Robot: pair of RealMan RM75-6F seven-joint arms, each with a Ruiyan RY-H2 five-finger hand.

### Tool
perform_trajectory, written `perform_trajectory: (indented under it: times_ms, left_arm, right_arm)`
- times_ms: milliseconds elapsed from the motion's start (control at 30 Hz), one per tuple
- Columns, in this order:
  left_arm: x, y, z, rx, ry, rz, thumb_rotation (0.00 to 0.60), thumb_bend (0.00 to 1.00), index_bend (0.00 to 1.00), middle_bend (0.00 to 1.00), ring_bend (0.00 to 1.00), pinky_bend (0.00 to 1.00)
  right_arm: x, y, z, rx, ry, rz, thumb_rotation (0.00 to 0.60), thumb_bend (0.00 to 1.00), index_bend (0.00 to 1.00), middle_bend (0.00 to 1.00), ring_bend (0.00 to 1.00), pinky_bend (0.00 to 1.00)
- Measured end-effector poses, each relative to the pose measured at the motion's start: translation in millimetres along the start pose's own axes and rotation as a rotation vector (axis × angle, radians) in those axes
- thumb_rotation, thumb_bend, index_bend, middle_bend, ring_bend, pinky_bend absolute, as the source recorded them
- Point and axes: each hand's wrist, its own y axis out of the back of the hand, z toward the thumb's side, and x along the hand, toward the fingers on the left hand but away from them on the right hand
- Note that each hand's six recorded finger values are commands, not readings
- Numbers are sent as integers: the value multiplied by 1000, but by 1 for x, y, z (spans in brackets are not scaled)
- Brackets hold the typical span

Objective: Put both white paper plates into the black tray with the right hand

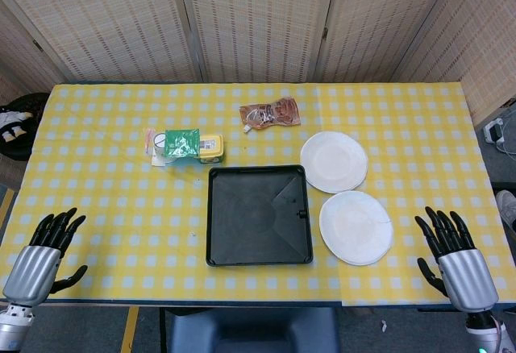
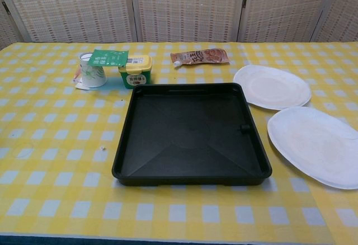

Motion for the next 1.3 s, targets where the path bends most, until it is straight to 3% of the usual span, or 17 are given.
perform_trajectory:
  times_ms: [300,600,767,933,1300]
  left_arm:
    - [6,0,5,-3,-11,6,600,289,0,0,0,0]
    - [2,-7,12,7,-36,-27,600,289,0,0,0,0]
    - [1,-3,16,1,-49,-17,600,289,0,0,0,0]
    - [1,-6,21,2,-69,-27,600,289,0,0,0,0]
    - [4,-7,17,1,-51,-36,600,289,0,0,0,0]
  right_arm:
    - [4,2,-6,-23,-1,9,600,394,5,0,0,0]
    - [18,-10,-21,2,76,-8,600,393,360,7,0,0]
    - [22,-25,-29,27,124,10,600,393,476,71,0,0]
    - [17,-41,-39,64,140,30,600,393,488,82,1,0]
    - [-18,-77,-66,82,79,120,600,394,470,72,1,0]
